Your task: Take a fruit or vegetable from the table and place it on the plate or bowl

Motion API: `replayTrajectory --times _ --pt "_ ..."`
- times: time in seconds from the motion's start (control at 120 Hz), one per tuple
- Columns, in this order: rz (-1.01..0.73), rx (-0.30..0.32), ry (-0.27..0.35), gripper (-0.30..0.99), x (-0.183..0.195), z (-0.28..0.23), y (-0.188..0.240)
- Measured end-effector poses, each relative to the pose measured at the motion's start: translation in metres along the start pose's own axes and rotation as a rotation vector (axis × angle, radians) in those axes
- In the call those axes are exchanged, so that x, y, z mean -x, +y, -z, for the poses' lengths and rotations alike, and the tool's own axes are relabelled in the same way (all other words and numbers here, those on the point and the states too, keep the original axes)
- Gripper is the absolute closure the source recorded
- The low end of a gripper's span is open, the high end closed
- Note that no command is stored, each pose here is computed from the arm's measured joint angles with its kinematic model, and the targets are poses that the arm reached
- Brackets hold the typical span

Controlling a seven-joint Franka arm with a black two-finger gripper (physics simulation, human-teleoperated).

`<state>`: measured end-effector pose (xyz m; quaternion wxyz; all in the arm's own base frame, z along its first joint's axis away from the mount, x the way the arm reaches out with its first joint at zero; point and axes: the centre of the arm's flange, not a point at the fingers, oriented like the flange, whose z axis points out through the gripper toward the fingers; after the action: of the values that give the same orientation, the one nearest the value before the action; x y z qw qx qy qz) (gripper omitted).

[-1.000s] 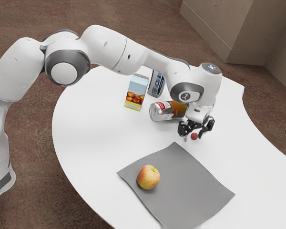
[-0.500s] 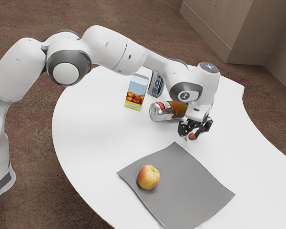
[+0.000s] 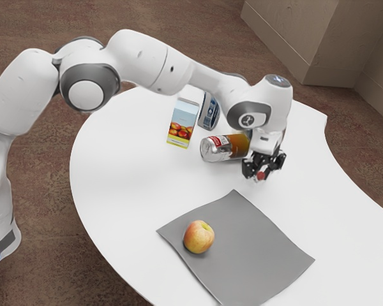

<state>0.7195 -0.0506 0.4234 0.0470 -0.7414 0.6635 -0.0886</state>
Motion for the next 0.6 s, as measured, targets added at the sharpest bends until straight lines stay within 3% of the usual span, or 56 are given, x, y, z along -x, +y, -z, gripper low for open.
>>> replayTrajectory --times 0.167,0.275,0.483,0.6 --pt "-0.019 -0.05 0.016 0.56 -0.013 0.05 0.003" --pt "-0.064 -0.057 0.026 0.56 -0.043 0.082 0.017" --pt "-0.151 0.024 0.024 0.55 -0.085 0.11 0.103" --pt "-0.246 0.064 0.037 0.56 -0.139 0.11 0.153"
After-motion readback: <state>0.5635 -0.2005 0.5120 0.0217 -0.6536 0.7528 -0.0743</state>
